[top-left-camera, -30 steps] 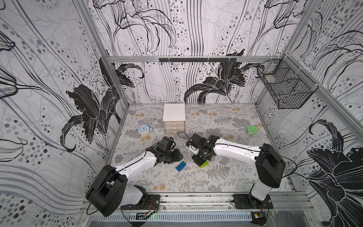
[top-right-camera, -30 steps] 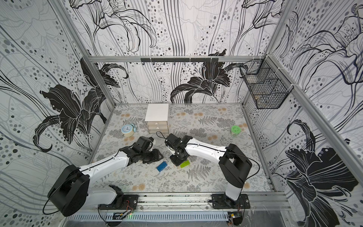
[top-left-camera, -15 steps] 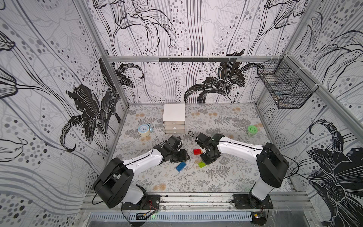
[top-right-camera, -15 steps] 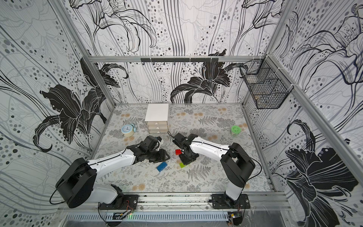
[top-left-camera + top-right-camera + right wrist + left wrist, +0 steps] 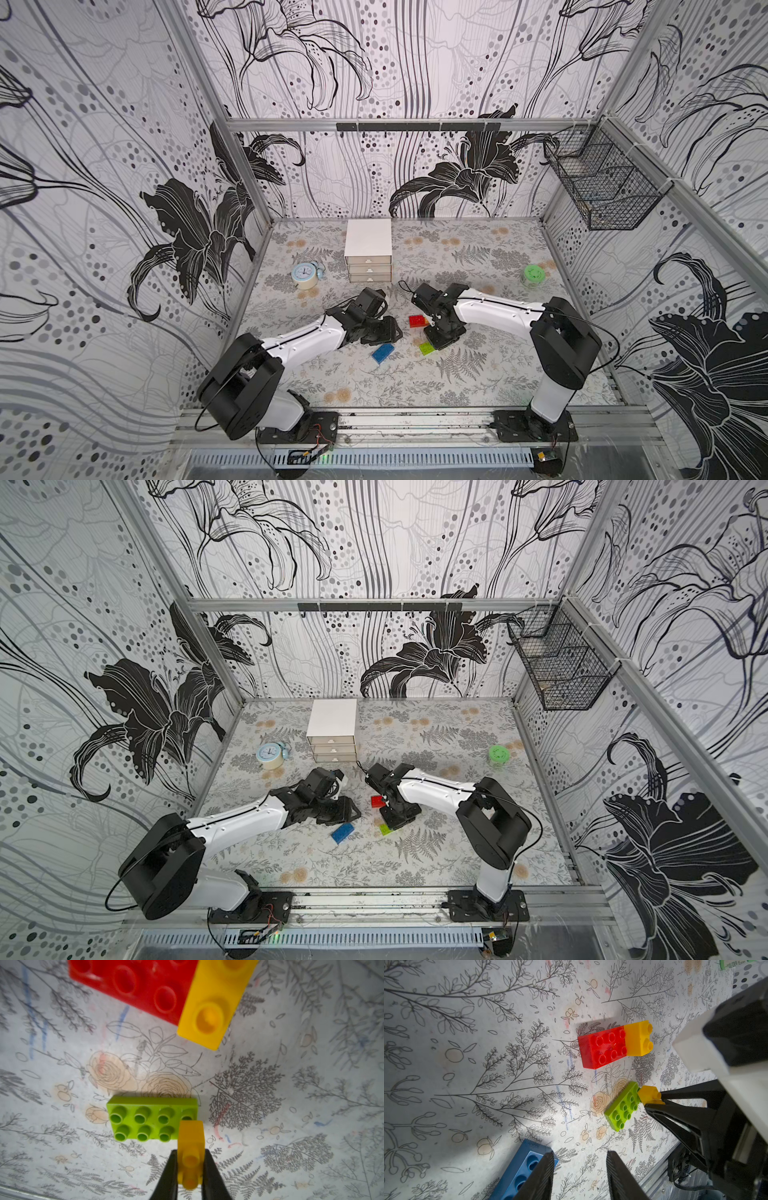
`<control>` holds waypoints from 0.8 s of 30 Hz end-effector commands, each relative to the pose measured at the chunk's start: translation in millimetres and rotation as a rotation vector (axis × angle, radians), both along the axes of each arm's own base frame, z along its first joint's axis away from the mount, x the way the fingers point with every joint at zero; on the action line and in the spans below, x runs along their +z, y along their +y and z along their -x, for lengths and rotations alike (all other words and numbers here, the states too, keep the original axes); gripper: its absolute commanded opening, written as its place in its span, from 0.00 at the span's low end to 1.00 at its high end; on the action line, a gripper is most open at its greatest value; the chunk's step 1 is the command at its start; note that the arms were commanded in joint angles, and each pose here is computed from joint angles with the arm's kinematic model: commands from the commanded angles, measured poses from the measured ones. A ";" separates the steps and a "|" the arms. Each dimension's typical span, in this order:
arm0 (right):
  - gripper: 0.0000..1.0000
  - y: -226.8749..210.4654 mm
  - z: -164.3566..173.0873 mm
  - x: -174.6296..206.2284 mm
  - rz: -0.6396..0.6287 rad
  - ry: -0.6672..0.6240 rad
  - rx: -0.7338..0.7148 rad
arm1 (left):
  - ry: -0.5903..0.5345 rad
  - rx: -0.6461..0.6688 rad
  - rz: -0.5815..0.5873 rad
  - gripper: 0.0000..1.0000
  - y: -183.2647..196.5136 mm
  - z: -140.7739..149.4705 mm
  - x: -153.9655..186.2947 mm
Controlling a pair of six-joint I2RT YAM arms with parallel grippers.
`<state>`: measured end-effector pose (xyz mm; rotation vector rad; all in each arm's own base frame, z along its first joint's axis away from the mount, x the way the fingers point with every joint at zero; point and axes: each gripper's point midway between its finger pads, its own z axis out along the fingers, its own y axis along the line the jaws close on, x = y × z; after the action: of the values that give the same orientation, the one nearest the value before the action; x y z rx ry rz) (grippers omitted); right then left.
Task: Assemble the number 5 with lego
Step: Assemble the lego brick with the lego brick.
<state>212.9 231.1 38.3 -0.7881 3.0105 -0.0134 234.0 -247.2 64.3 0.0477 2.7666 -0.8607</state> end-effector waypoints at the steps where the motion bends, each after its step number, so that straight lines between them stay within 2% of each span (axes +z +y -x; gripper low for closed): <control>1: 0.13 -0.1 -0.8 -5.7 0.009 0.005 -0.025 | -0.044 0.000 0.014 0.45 -4.8 -7.4 4.8; 16: 0.13 -5.5 3.7 -17.6 0.031 0.021 -0.042 | -0.041 0.006 0.001 0.45 -1.9 -5.0 0.0; 24: 0.13 -13.6 10.6 -20.2 0.036 0.023 -0.116 | -0.042 0.003 -0.004 0.45 -1.5 -5.4 -1.5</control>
<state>215.3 233.8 32.1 -0.6926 3.0128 0.0110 237.4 -247.0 64.6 0.0439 2.7504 -0.8498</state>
